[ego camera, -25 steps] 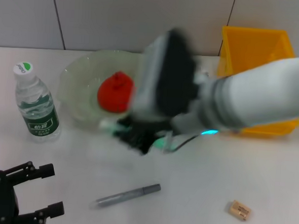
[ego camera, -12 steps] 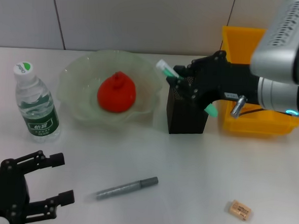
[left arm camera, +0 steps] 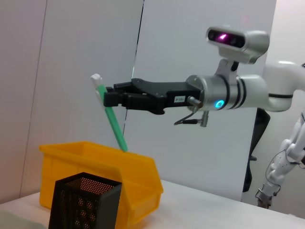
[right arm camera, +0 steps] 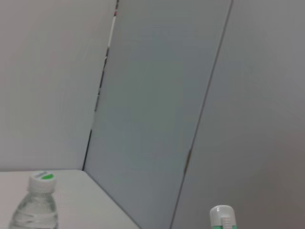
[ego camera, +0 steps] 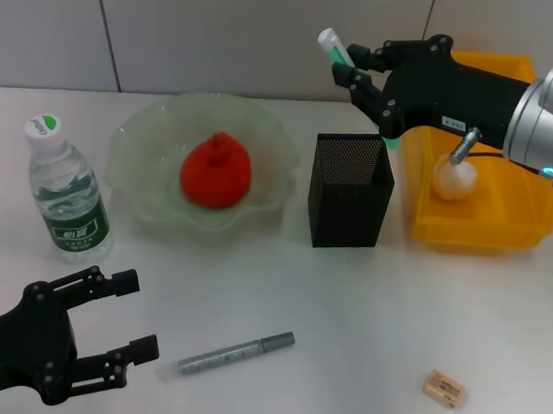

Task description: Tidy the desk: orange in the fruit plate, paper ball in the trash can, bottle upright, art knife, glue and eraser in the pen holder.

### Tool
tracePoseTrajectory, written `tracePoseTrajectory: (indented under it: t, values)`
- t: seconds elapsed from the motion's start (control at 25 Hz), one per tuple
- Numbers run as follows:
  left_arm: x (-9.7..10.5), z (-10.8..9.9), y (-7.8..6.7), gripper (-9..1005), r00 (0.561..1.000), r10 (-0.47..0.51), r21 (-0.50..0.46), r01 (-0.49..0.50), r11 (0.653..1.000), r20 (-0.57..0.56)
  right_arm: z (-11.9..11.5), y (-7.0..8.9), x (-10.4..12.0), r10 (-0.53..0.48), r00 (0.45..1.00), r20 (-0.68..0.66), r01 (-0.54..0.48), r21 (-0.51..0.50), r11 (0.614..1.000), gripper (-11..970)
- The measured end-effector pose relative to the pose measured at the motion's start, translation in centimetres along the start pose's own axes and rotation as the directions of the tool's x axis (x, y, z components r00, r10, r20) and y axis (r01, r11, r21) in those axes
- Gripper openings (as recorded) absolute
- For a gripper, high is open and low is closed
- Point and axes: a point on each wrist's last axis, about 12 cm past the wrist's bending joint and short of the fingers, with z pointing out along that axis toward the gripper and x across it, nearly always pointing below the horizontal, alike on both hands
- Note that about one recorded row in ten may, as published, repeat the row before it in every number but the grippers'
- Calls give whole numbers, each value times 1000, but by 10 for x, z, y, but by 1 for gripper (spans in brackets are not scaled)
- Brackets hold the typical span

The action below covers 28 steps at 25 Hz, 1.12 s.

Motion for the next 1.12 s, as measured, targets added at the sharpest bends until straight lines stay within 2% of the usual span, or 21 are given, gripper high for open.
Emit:
tracePoseTrajectory:
  t: [0.4, 0.8, 1.12]
  values:
    - [-1, 2, 3, 802, 999, -33, -25, 34, 999, 22, 19, -5, 31, 4, 1000, 18, -4, 20, 1000, 250]
    - [-6, 9, 11, 802, 999, -43, -28, 44, 999, 23, 37, 0, 46, 49, 998, -47, -49, 20, 999, 265]
    - [-9, 14, 15, 802, 999, -41, -23, 42, 999, 23, 40, 1, 54, 85, 994, -71, -84, 23, 996, 278]
